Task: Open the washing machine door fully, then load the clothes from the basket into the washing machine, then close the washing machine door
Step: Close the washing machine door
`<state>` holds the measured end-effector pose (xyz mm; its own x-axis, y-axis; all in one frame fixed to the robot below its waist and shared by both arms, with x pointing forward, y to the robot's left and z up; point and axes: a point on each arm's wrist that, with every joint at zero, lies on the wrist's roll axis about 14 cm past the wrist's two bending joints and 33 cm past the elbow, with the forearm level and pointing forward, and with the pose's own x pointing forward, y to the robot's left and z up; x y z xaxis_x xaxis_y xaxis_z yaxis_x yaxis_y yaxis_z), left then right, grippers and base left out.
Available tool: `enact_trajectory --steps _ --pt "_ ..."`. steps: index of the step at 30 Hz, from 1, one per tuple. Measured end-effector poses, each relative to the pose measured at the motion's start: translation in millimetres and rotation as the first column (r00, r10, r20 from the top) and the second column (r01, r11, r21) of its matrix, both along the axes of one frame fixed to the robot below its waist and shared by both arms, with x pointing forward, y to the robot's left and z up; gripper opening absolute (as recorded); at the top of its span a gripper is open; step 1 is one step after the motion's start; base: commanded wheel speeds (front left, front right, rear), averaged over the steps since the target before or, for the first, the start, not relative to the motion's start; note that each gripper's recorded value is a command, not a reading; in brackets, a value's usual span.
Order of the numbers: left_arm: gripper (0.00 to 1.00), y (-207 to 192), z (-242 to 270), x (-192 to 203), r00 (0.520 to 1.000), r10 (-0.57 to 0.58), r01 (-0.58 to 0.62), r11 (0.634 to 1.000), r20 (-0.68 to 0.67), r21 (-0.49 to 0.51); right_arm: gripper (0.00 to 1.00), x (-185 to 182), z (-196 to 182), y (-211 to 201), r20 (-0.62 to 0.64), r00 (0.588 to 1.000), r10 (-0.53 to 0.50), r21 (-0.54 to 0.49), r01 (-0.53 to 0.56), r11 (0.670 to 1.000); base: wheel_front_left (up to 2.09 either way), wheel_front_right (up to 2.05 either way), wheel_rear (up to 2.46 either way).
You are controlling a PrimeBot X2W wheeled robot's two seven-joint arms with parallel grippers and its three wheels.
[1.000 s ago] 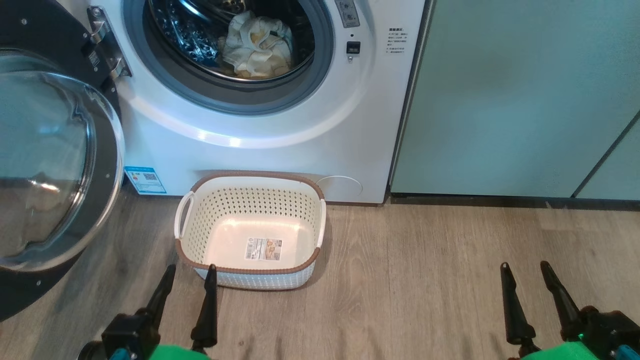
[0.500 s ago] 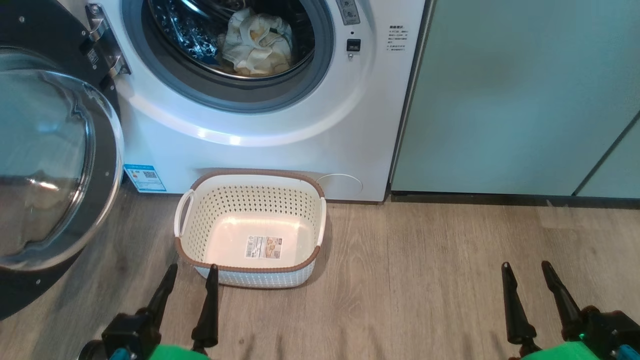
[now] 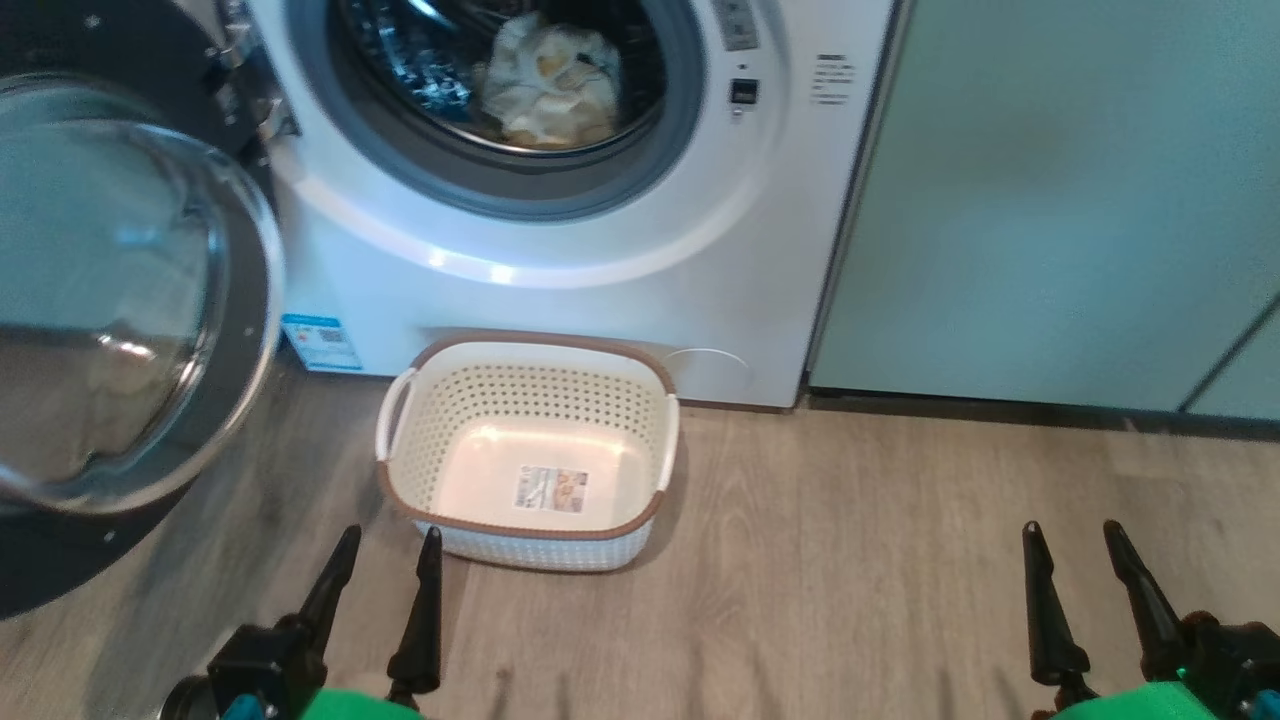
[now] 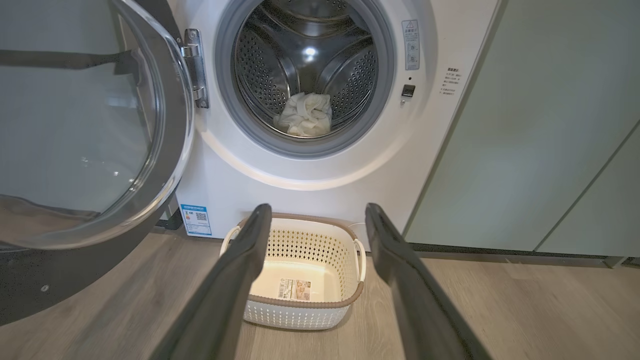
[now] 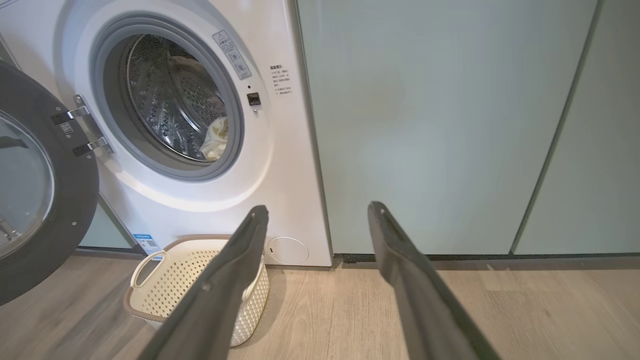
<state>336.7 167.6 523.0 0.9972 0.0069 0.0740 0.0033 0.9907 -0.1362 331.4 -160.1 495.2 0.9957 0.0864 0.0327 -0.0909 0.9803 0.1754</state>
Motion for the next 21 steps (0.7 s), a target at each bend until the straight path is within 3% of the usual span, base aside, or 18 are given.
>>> enact_trajectory --steps 12,21 --pt "1.0 48.8 5.5 -28.1 0.985 0.173 -0.173 0.985 0.016 0.013 1.0 26.1 0.7 52.9 0.006 0.985 0.175 -0.016 -0.175 0.984 0.0 0.0 0.0" --pt "1.0 97.5 6.2 -76.2 0.928 0.372 -0.373 0.928 0.015 0.02 1.0 41.5 0.0 121.4 0.004 0.926 0.378 -0.017 -0.378 0.926 0.0 0.0 0.0"
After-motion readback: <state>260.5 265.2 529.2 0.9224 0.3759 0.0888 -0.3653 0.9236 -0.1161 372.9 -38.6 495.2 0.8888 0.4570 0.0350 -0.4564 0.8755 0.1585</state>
